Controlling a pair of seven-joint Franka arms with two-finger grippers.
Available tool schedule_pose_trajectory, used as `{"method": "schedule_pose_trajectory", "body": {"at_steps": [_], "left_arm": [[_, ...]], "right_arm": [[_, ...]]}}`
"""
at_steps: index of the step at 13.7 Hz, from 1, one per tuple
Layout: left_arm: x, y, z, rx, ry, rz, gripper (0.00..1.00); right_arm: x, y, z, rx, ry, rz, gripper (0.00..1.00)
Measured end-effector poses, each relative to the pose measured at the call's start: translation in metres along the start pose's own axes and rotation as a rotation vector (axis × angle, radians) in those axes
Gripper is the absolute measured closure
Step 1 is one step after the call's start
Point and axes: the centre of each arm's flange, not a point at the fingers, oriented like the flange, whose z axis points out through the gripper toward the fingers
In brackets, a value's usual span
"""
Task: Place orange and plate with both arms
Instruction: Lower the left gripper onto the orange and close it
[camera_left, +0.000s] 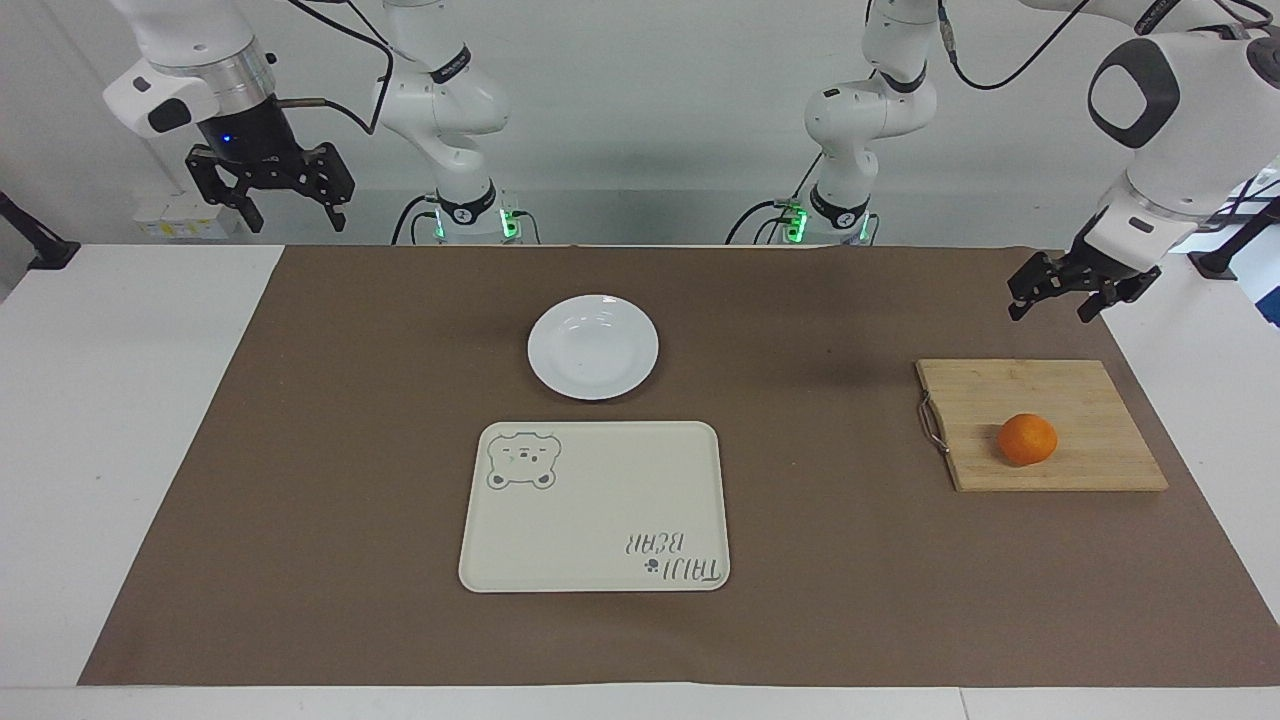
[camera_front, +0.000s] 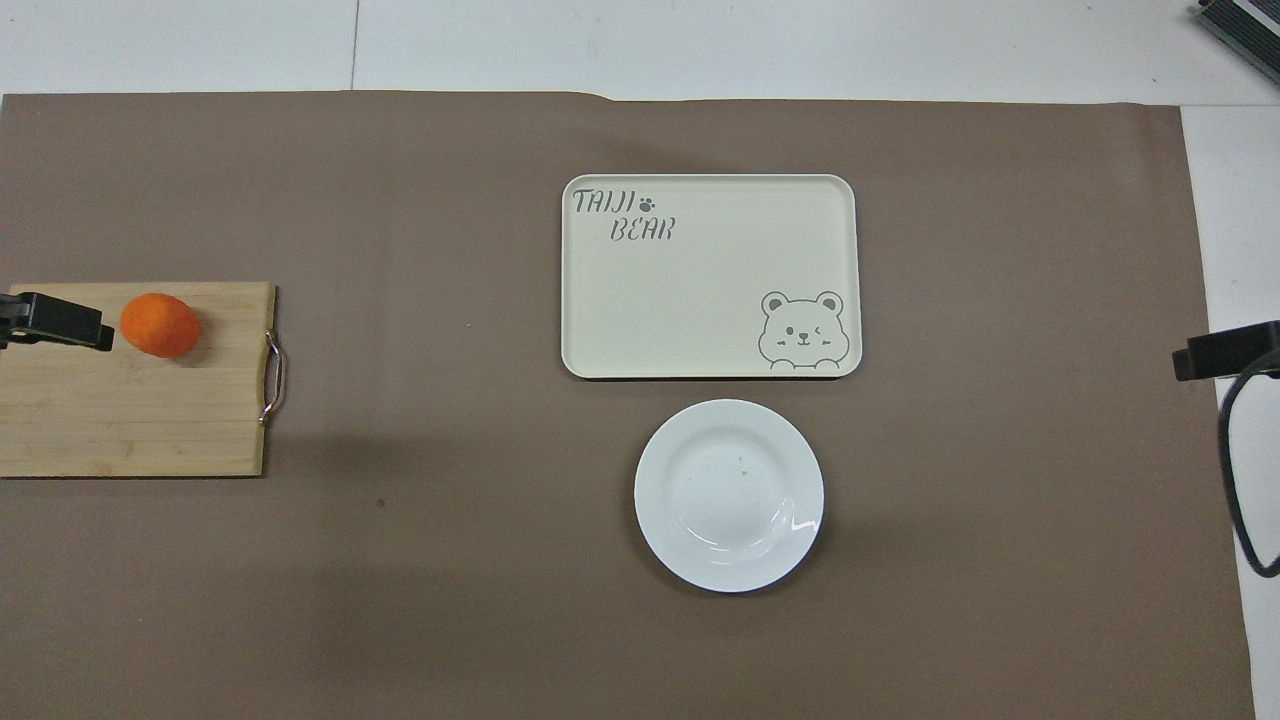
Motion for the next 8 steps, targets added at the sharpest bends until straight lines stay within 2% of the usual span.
{"method": "schedule_pose_trajectory", "body": {"at_steps": [3,8], "left_arm": [[0.014,-0.025,0.033,0.004,-0.001,0.025,0.0],[0.044,-0.042,0.093,0.056,-0.051,0.053,0.0]], "right_arm": [[0.0,0.0,0.0,0.0,0.0,0.0,0.0],[0.0,0.0,0.0,0.0,0.0,0.0,0.0]]}}
